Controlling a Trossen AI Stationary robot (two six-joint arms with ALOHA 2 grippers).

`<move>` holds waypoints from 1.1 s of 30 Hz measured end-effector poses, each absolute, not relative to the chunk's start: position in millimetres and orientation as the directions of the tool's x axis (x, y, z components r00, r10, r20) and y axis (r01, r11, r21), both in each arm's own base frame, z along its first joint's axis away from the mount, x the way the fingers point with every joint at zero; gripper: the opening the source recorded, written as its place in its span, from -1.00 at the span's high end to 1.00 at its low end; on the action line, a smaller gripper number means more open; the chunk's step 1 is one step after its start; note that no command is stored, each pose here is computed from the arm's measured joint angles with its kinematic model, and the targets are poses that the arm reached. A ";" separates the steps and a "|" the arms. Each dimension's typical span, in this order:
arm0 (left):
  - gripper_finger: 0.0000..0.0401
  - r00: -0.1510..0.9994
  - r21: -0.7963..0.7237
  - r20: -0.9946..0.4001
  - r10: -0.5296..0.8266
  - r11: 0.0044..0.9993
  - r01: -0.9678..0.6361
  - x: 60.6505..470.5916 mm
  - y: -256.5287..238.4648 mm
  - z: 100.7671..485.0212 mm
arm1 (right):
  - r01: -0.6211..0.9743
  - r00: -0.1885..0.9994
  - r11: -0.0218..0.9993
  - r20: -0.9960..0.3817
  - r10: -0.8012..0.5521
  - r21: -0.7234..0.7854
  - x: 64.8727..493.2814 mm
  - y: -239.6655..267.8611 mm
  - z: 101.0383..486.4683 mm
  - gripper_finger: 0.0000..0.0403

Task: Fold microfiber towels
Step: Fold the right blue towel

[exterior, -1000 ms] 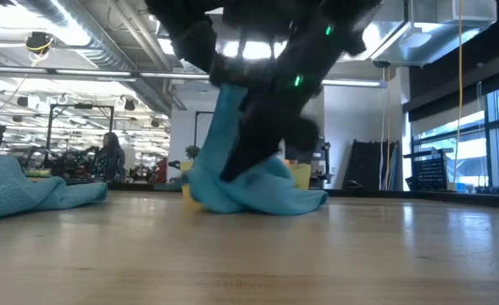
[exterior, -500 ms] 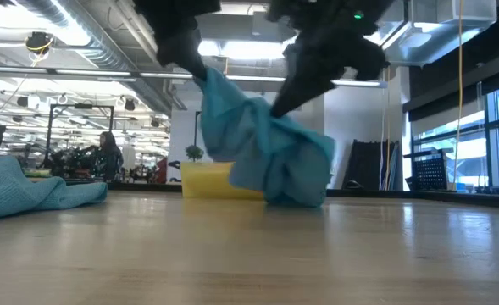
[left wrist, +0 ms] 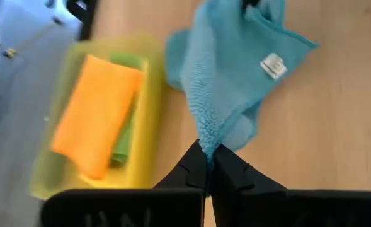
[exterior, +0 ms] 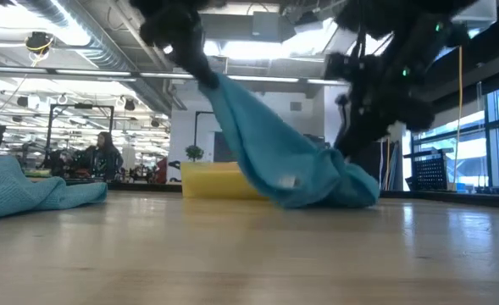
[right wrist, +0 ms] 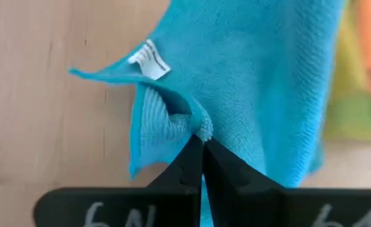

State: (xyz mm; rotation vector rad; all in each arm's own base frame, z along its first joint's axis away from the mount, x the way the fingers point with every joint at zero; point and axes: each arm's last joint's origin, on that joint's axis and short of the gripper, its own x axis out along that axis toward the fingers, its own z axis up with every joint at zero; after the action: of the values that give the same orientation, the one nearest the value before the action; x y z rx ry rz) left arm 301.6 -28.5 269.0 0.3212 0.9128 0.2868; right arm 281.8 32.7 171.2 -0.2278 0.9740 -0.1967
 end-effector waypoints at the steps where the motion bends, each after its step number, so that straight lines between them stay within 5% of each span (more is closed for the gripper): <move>1: 1.00 0.568 0.383 -0.737 0.366 0.919 -0.095 304.3 -29.9 262.0 | 0.060 0.550 0.964 -0.797 -0.249 -0.260 281.6 31.0 167.1 0.94; 12: 1.00 0.389 0.356 -0.863 0.322 0.934 0.015 330.9 -31.7 189.2 | 0.040 0.579 0.971 -0.786 -0.216 -0.237 280.4 17.2 161.0 0.83; 23: 1.00 0.394 0.352 -0.860 0.323 0.936 0.002 333.6 -28.1 187.3 | -0.084 0.620 0.952 -0.764 -0.182 -0.295 292.0 40.0 188.1 0.06; 33: 1.00 0.411 0.350 -0.853 0.321 0.937 -0.006 335.3 -28.1 187.9 | -0.255 0.683 0.905 -0.726 -0.081 -0.341 310.6 82.2 158.6 -0.01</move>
State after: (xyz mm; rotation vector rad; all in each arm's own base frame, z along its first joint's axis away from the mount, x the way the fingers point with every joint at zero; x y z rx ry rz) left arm 335.3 -28.1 187.9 0.3143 1.1339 0.2101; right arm 310.6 82.2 158.6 -0.4408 0.8196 0.1012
